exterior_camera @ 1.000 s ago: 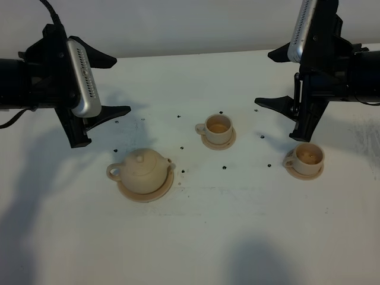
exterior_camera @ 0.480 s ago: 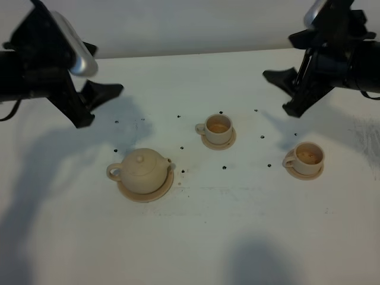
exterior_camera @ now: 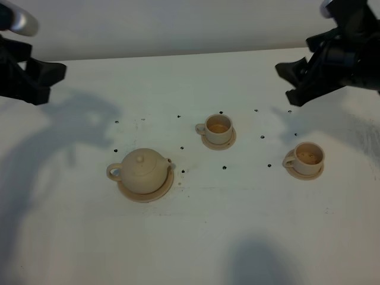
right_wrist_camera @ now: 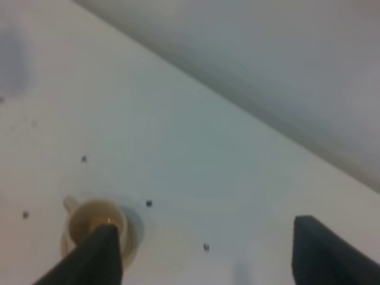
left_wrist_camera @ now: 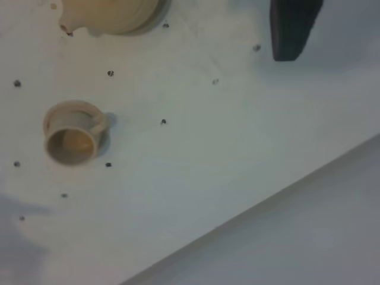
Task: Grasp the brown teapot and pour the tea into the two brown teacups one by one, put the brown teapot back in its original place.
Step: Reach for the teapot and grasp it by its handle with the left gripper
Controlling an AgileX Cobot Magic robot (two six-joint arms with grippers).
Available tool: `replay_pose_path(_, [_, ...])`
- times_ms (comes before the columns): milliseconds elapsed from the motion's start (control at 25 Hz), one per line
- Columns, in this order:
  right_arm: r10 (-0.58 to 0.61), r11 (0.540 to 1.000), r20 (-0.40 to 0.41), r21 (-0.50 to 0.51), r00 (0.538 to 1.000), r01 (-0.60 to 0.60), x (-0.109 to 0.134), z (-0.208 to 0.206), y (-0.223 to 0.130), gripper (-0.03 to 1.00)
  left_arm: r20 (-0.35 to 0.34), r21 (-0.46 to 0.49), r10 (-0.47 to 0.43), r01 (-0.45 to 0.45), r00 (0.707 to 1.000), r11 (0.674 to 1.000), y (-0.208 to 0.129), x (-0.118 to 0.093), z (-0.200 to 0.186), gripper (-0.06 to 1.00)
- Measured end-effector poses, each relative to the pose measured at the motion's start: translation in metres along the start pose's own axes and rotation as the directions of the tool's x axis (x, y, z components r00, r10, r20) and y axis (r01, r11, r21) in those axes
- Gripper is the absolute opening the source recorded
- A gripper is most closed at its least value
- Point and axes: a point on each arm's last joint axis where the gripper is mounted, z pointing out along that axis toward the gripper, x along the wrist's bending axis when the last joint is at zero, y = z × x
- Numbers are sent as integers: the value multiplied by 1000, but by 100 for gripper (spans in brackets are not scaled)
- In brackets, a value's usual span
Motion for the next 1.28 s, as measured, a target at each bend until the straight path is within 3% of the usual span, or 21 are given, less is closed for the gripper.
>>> replay_pose_path(280, [172,985,36,-10,984,-172,-14,-44,7,58,13,13,-126,126,992,992,0,-2,-11,58])
replay_pose_path(600, [371,911,23,188,929,-368,-2,-100,-2,58,148,118,-165,148,975,982,-8,-15,-13,58])
replay_pose_path(800, [384,885,23,277,923,-375,14,-134,-5,58,119,161,-207,187,971,969,-11,-16,-17,56])
replay_pose_path(1040, [364,911,37,196,931,-364,36,-189,0,58,68,182,-247,231,967,956,-10,-17,-29,51])
replay_pose_path(1280, [327,928,158,136,932,-348,58,-247,-14,58,57,193,-280,265,958,945,-10,-20,-36,50])
